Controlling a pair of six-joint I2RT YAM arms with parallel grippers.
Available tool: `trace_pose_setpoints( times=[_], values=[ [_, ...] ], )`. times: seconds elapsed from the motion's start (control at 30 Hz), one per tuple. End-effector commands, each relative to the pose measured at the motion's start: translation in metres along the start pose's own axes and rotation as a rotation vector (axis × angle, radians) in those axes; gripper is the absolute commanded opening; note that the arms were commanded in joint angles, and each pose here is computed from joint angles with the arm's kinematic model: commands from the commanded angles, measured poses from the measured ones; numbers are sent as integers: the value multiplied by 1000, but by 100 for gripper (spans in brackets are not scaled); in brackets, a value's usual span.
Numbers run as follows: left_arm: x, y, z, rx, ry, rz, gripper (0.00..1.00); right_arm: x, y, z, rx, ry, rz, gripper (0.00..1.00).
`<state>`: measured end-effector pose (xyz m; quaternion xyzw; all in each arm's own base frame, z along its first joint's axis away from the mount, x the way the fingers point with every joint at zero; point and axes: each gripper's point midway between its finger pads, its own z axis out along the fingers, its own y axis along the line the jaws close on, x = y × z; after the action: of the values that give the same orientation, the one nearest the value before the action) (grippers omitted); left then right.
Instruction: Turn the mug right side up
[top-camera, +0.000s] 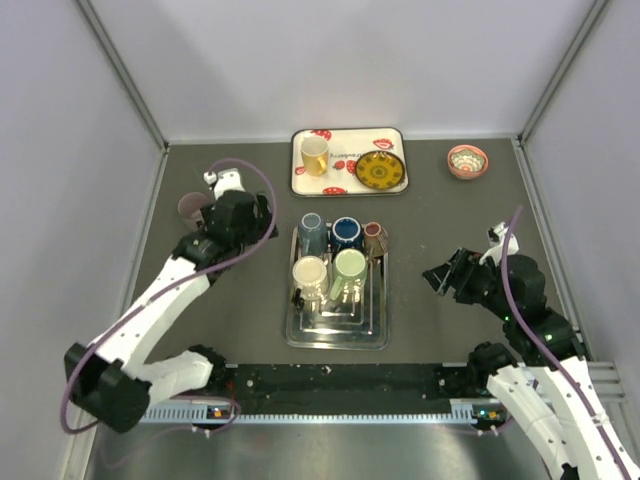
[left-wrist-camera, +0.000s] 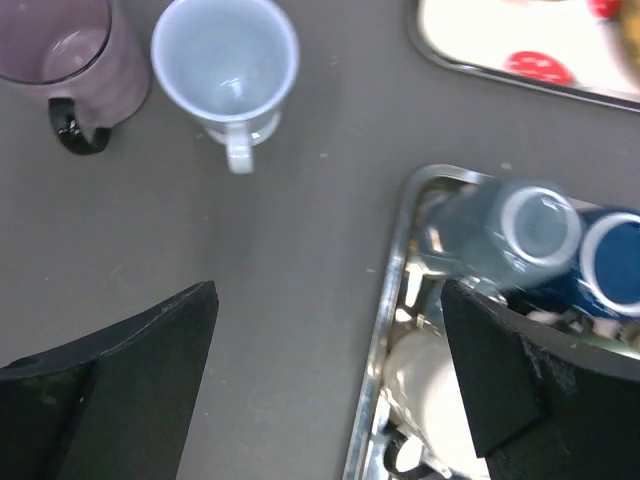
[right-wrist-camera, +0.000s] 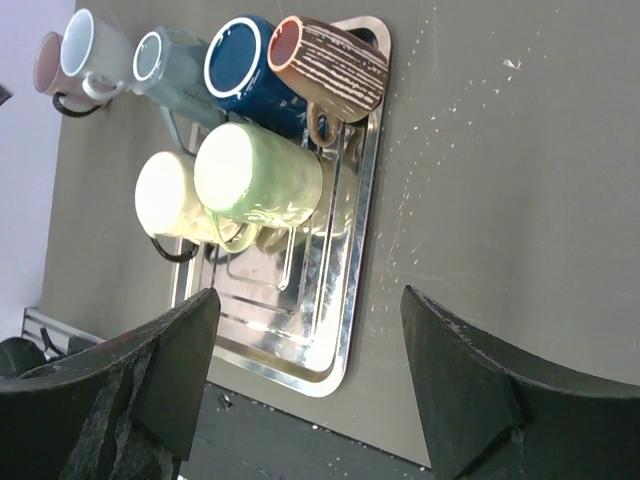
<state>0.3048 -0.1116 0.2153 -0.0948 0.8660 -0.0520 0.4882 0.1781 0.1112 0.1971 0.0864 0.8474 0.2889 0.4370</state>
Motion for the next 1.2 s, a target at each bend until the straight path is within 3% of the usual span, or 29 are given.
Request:
trace_pose_setpoints(
  times=[0.0, 0.13, 0.43, 0.63, 0.8, 1.17],
  values=[
    [0, 18, 35, -57, 90, -47, 99, -2, 8, 5, -53, -6, -48, 73],
    [14, 29, 69, -113, 158, -70, 97, 4, 8, 7, -63, 14, -46, 73],
    [14, 53, 115, -182, 185, -136, 91, 9, 8, 10, -78, 38, -54, 73],
    [10, 64, 139, -167, 186, -135, 78, 11, 8, 12, -77, 49, -56, 73],
    [8, 67, 151, -152, 178, -131, 68, 11, 7, 12, -73, 47, -53, 73],
    [4, 74, 163, -183, 171, -90, 62, 13, 5, 14, -65, 53, -52, 73]
  ],
)
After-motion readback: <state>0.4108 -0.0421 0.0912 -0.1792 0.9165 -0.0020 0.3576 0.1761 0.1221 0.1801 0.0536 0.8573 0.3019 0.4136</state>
